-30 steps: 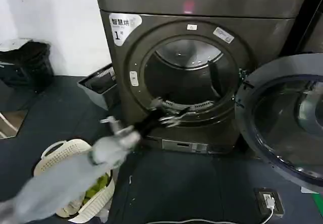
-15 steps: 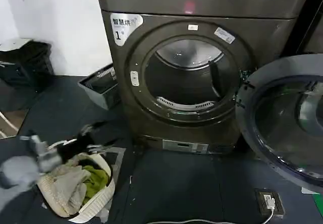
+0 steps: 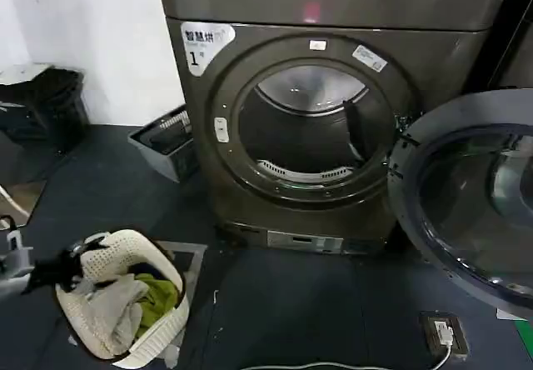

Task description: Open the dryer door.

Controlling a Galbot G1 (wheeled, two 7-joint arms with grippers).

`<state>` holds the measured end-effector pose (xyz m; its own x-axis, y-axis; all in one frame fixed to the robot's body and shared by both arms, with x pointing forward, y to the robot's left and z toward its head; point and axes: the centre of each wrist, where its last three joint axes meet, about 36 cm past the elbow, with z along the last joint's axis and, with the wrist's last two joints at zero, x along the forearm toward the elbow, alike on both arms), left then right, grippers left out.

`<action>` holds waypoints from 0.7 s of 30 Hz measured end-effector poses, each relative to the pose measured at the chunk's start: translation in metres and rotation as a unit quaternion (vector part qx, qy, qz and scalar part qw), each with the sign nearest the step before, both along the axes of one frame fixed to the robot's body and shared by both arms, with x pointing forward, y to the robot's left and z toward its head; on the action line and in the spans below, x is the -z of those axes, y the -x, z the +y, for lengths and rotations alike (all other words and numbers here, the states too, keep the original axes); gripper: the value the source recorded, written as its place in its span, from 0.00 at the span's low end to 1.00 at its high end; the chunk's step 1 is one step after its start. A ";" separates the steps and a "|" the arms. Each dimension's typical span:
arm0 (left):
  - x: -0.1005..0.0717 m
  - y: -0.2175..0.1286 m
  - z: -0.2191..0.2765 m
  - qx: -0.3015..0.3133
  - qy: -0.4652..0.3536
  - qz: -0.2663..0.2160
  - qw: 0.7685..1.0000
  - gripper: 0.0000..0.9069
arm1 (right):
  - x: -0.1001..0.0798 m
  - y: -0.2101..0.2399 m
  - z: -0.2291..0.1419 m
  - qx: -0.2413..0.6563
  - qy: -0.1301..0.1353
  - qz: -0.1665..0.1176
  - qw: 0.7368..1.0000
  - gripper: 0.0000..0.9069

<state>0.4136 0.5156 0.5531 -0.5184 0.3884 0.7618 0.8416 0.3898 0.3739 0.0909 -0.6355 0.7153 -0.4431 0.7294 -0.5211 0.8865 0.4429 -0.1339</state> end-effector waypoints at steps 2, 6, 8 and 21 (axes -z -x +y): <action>-0.002 0.003 0.004 0.002 -0.019 0.018 1.000 1.00 | -0.003 -0.002 0.000 -0.002 0.000 0.001 1.000 1.00; -0.001 0.006 0.007 0.015 -0.051 0.038 0.998 1.00 | -0.011 -0.003 0.003 -0.005 0.011 0.004 1.000 1.00; -0.002 0.006 0.007 0.009 -0.059 0.046 0.997 1.00 | -0.013 -0.002 0.005 -0.005 0.016 0.007 1.000 1.00; 0.000 0.008 0.012 0.015 -0.072 0.052 0.996 1.00 | -0.017 0.008 0.020 0.000 0.028 0.020 0.999 1.00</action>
<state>0.4057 0.5278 0.5534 -0.4228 0.2854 0.8601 0.8894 0.3128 0.3334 0.0832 -0.6157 0.7321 -0.4642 0.6997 -0.5432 0.8800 0.4339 -0.1930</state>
